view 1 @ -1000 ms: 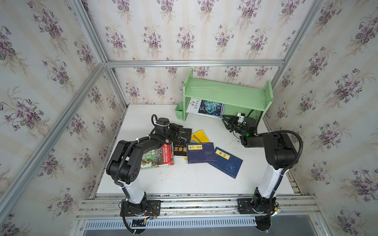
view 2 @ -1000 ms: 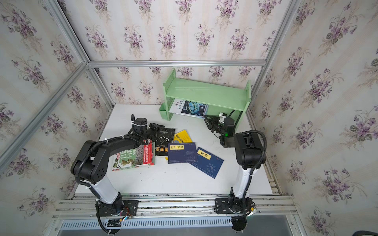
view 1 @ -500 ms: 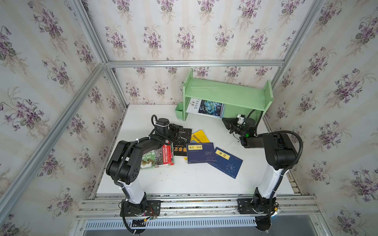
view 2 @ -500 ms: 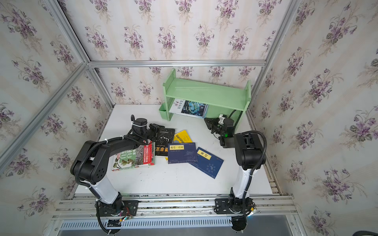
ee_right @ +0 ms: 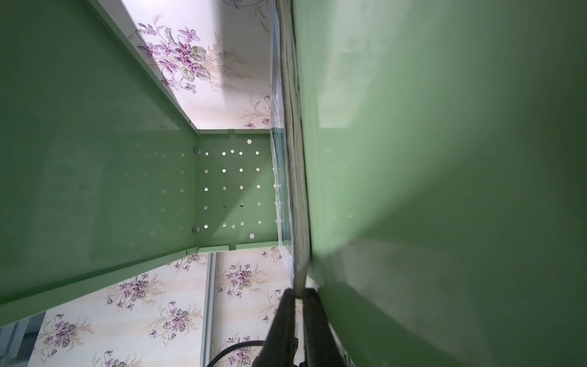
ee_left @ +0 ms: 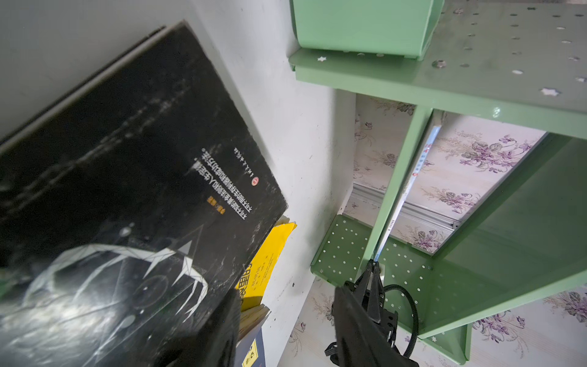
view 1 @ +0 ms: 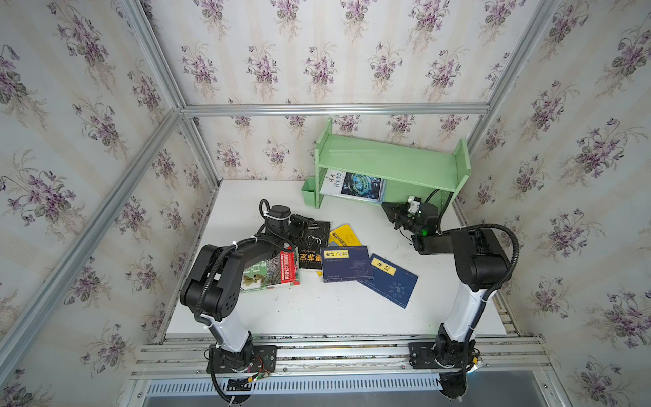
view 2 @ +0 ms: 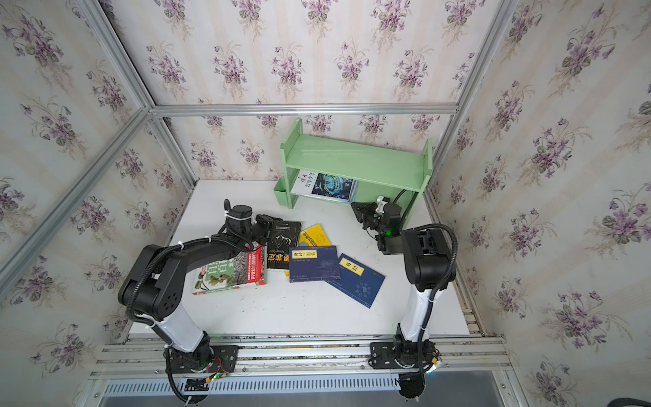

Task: Stacking books/files
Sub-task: Move the book to the bookshelf, then move the book to the middle-left of the table.

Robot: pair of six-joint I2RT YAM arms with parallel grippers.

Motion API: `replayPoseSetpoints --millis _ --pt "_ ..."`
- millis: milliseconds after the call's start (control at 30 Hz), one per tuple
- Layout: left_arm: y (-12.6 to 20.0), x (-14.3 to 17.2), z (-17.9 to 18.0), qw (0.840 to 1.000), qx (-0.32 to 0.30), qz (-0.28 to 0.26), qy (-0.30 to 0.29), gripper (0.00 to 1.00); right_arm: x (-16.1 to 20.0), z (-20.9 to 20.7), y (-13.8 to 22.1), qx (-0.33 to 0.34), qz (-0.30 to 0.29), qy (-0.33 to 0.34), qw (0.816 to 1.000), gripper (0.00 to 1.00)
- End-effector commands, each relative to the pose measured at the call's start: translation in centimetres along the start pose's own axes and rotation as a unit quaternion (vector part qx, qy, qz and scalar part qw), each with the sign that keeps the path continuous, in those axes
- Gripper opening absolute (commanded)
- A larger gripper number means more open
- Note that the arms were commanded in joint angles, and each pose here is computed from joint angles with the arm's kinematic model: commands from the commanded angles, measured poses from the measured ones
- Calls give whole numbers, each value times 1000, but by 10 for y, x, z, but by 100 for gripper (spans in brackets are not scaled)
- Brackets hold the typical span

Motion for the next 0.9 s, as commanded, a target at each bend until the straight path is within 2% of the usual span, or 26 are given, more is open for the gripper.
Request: replayPoseSetpoints --millis 0,100,233,400,467,533,633,767,867 --pt "6 -2 -6 1000 16 -6 -7 51 -1 11 3 -20 -8 19 1000 22" --pt "12 -2 -9 999 23 -8 -25 54 1 23 8 -29 -6 38 999 27" --pt "33 -4 -12 997 29 -16 -65 65 12 38 19 -18 13 75 997 33" --pt "76 -12 -9 989 -11 -57 -136 75 34 50 38 52 46 121 990 40" --pt "98 -16 -1 984 -41 -82 -152 80 48 56 47 88 72 151 982 49" --pt "120 -20 11 979 -76 -111 -154 84 61 62 59 122 92 183 971 54" --pt "154 -26 31 969 -109 -160 -150 98 80 65 77 166 101 218 956 57" --pt "186 -37 63 959 -142 -211 -128 99 106 74 95 202 94 259 940 65" --pt "204 -50 80 949 -158 -245 -118 99 124 83 97 202 94 281 933 69"
Point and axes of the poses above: each gripper's point midway between its finger pads, its own y axis back along the fingers, its own z axis along the line the jaws close on, x = y × z, the point moved 7 cm from there along y, back along the fingers, and after that the axes turned 10 degrees about y, right-handed, at the moved point
